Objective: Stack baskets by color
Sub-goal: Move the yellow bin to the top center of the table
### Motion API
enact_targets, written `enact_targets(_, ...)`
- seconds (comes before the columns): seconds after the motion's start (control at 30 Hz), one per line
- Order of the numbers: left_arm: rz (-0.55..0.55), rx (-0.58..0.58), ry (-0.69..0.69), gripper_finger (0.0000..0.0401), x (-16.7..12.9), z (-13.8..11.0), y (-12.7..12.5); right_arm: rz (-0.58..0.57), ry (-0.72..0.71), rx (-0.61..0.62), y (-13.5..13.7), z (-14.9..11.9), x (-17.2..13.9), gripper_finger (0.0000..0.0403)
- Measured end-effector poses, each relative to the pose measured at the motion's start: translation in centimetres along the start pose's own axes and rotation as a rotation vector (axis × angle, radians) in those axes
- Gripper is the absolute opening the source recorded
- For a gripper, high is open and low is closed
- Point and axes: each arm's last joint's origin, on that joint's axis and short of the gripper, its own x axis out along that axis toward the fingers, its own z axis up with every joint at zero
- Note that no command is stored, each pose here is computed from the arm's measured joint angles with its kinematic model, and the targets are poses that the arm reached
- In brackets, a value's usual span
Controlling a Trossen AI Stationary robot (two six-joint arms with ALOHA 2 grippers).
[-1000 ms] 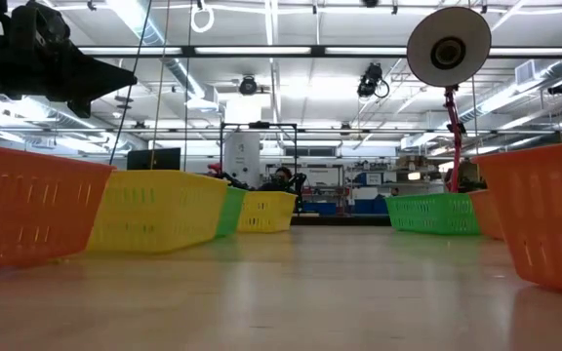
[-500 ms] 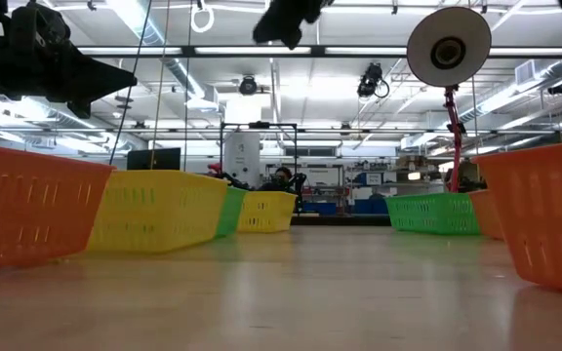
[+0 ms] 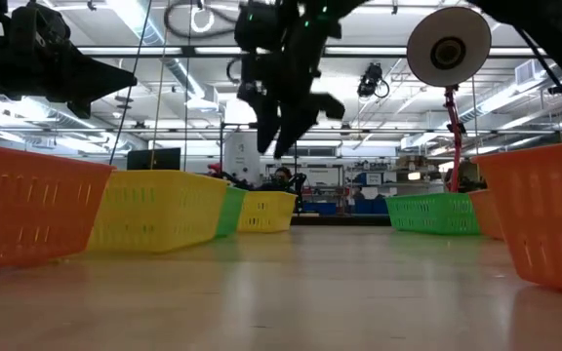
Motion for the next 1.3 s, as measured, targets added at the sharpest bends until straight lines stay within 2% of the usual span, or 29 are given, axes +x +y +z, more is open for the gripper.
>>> enact_targets(0.13, 0.0, 0.0, 0.0, 0.0037, 0.0, 0.0, 0.0, 0.039, 0.04, -0.067, -0.2, -0.8, 1.9, 0.017)
enact_targets(0.47, 0.0, -0.058, 0.0, 0.003, 0.0, 0.0, 0.0, 0.163, -0.015, -0.092, -0.2, -2.6, 1.8, 0.0162)
enact_targets(0.9, 0.001, -0.059, 0.002, 0.003, 0.0, 0.0, 0.0, 0.093, -0.016, -0.11, 0.4, -3.5, 5.3, 0.0126)
enact_targets(1.07, 0.001, -0.06, 0.002, 0.0031, 0.0, 0.0, 0.0, 0.071, -0.003, -0.054, 0.7, -3.7, 6.2, 0.009)
enact_targets(1.2, 0.0, -0.06, 0.001, 0.0036, 0.0, 0.0, 0.0, 0.071, -0.001, 0.052, 0.8, -3.6, 6.1, 0.002)
enact_targets(1.3, 0.001, -0.06, 0.001, 0.0038, 0.0, 0.0, 0.0, 0.058, -0.006, 0.167, 0.7, -3.5, 5.3, 0.0014)
